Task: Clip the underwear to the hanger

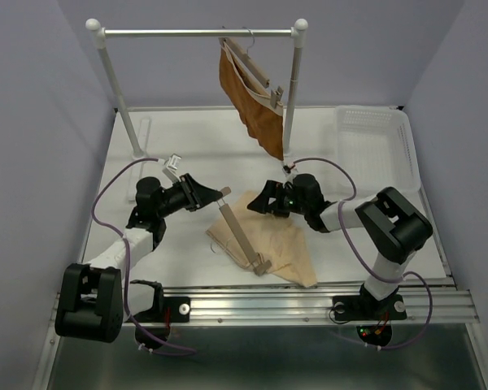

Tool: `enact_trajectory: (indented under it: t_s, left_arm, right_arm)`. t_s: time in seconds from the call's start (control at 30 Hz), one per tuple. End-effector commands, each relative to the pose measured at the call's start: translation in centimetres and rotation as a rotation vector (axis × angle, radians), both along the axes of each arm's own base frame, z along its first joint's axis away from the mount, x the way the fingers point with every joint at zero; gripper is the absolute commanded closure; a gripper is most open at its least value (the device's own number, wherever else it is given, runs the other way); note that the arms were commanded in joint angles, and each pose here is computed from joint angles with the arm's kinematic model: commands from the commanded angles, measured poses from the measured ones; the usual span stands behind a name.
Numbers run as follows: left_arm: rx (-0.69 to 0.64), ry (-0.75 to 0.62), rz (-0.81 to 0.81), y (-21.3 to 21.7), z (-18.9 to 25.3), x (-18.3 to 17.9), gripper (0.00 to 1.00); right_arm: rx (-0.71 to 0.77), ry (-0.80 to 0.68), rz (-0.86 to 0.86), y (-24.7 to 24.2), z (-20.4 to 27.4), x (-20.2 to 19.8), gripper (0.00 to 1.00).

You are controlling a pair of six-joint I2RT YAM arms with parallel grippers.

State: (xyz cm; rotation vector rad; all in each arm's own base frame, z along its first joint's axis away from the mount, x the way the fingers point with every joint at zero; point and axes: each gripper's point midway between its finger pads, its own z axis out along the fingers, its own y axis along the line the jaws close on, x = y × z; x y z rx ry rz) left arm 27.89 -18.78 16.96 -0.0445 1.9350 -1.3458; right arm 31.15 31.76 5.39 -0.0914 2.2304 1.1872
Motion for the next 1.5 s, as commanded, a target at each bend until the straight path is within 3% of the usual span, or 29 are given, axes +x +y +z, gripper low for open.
enact_trajectory:
  t_s: [0.0,0.13,0.33,0.5,0.73,1.07,1.13,1.27,1.47]
  left_arm:
    - [0.027,-0.114,-0.017,0.0,1.9,1.2,1.0]
    - [0.043,-0.151,-0.033,-0.2,2.5,1.8,1.0]
    - [0.072,-0.146,-0.073,-0.6,1.5,3.0,1.0]
    - [0.092,-0.157,-0.108,-0.9,1.0,4.1,1.0]
    - [0.104,-0.174,-0.148,-1.3,0.7,5.2,1.0]
    - [0.11,-0.157,-0.122,-1.1,0.2,5.9,1.0]
    - [0.108,-0.157,-0.133,-1.2,0.1,5.8,1.0]
    - [0.109,-0.159,-0.127,-1.1,0.1,5.9,1.0]
    - [0.112,-0.158,-0.123,-0.8,-0.1,5.8,1.0]
  right_arm:
    - [-0.174,0.1,-0.271,-5.8,-4.1,0.7,0.0]
    - [-0.224,0.155,-0.369,-8.2,-4.9,-0.7,0.0]
    - [-0.246,0.119,-0.593,-12.8,-2.6,-1.5,0.0]
    - [-0.247,0.056,-0.607,-13.9,-0.5,-2.0,0.0]
    - [-0.201,-0.371,-0.151,-8.3,8.3,-1.0,0.0]
    - [-0.331,-0.749,0.274,-3.3,11.4,2.1,0.0]
    - [-0.388,-0.724,0.391,-2.6,8.9,2.5,0.0]
    - [-0.456,-0.739,0.425,-1.8,7.9,4.9,0.0]
    - [-0.429,-0.751,0.534,0.7,6.1,5.8,0.0]
